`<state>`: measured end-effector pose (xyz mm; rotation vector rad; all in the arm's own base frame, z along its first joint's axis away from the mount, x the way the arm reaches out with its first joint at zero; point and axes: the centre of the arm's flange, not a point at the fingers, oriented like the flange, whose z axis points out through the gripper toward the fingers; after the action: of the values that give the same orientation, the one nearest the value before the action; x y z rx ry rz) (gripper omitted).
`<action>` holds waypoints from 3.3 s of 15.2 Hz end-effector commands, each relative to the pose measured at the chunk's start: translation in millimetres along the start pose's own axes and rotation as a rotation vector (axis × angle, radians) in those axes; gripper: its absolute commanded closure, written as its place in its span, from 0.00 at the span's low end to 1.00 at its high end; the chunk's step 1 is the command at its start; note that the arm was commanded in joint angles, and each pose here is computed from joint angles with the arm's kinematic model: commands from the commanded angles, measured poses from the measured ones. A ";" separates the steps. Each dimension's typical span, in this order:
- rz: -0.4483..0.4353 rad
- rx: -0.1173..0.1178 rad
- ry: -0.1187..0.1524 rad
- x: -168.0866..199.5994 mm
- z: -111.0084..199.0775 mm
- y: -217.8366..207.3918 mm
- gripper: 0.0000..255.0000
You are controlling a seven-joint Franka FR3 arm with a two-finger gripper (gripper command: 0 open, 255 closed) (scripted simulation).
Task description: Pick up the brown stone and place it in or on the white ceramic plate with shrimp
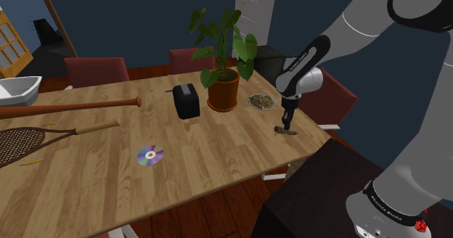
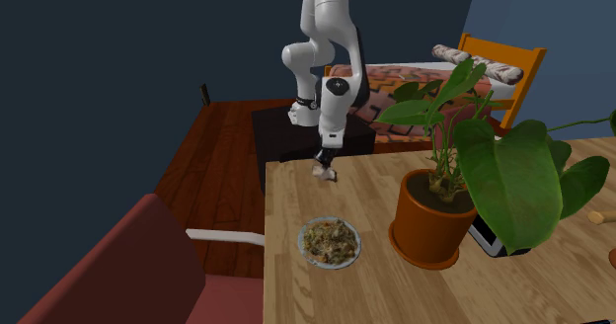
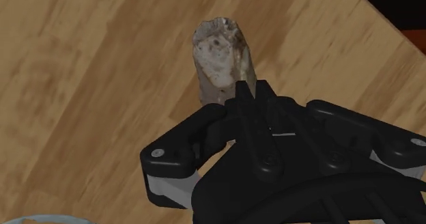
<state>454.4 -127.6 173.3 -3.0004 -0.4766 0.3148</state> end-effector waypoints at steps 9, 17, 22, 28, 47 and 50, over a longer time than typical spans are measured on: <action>0.038 -0.138 0.265 -24.8 17.5 -22.7 0.00; 0.038 -0.138 0.265 -15.8 50.7 -17.8 0.00; 0.038 -0.138 0.265 -15.8 50.7 -17.8 0.00; 0.038 -0.138 0.265 -15.8 50.7 -17.8 1.00; 0.038 -0.138 0.265 -29.7 -21.4 -26.5 1.00; 0.038 -0.138 0.265 -32.7 -36.8 -28.3 1.00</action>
<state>423.5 -113.4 214.2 -3.1215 -0.4309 -0.1195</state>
